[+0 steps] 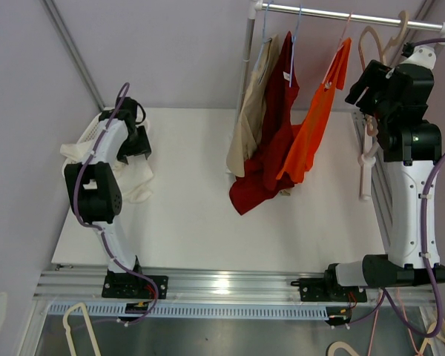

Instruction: Remove the t-shirt from the hanger

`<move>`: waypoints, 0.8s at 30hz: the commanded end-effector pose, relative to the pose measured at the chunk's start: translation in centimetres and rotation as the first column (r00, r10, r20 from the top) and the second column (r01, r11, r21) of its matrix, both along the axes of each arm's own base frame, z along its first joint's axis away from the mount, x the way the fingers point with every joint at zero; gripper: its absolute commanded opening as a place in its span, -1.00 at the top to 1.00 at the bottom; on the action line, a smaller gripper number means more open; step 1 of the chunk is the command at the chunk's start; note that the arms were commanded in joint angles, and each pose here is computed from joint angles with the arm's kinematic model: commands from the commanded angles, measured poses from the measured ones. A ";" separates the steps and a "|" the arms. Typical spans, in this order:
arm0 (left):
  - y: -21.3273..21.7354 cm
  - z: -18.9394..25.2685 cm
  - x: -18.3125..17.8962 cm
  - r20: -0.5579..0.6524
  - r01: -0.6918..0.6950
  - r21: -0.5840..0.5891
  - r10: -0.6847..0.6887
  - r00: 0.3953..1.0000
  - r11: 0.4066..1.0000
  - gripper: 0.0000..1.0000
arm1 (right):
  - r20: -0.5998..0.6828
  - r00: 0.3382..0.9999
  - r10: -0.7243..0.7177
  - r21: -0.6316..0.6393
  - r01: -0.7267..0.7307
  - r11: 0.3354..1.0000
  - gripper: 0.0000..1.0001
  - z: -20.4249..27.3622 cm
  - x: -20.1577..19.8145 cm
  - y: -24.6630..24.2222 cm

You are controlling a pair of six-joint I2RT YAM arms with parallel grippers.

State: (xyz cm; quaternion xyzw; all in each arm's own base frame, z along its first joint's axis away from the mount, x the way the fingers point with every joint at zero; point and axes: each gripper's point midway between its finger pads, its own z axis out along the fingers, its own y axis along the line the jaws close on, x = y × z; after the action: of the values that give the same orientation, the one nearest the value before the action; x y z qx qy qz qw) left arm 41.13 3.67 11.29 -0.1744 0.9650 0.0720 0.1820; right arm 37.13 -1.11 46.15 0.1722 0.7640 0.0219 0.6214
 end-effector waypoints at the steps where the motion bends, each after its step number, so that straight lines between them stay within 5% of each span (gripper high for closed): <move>1: 0.7 1.3 1.1 0.037 -0.009 0.013 0.008 0.999 1.000 -0.37 | 0.045 0.999 0.019 0.009 -0.020 1.000 -0.45 1.0 -0.3 0.5; 5: 0.7 2.1 1.2 0.065 -0.006 0.014 0.005 0.998 1.000 -0.19 | 0.037 0.999 0.026 0.007 -0.026 1.000 -0.46 0.7 0.0 0.6; 13: 1.3 1.0 1.3 0.048 -0.033 0.044 0.031 0.998 0.999 -0.26 | 0.037 0.999 0.035 0.004 -0.035 0.999 -0.47 0.7 -0.1 0.7; 24: 1.8 1.0 1.4 0.054 -0.046 0.073 0.042 0.998 0.996 0.52 | 0.045 0.997 0.057 0.009 -0.057 0.998 -0.47 0.7 0.1 1.1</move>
State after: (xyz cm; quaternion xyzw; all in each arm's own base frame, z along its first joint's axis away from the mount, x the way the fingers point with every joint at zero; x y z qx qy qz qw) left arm 41.70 4.89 10.67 -0.1804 0.9605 0.1047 0.1840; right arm 37.68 -0.51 45.17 0.1628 0.7704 0.0326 0.6156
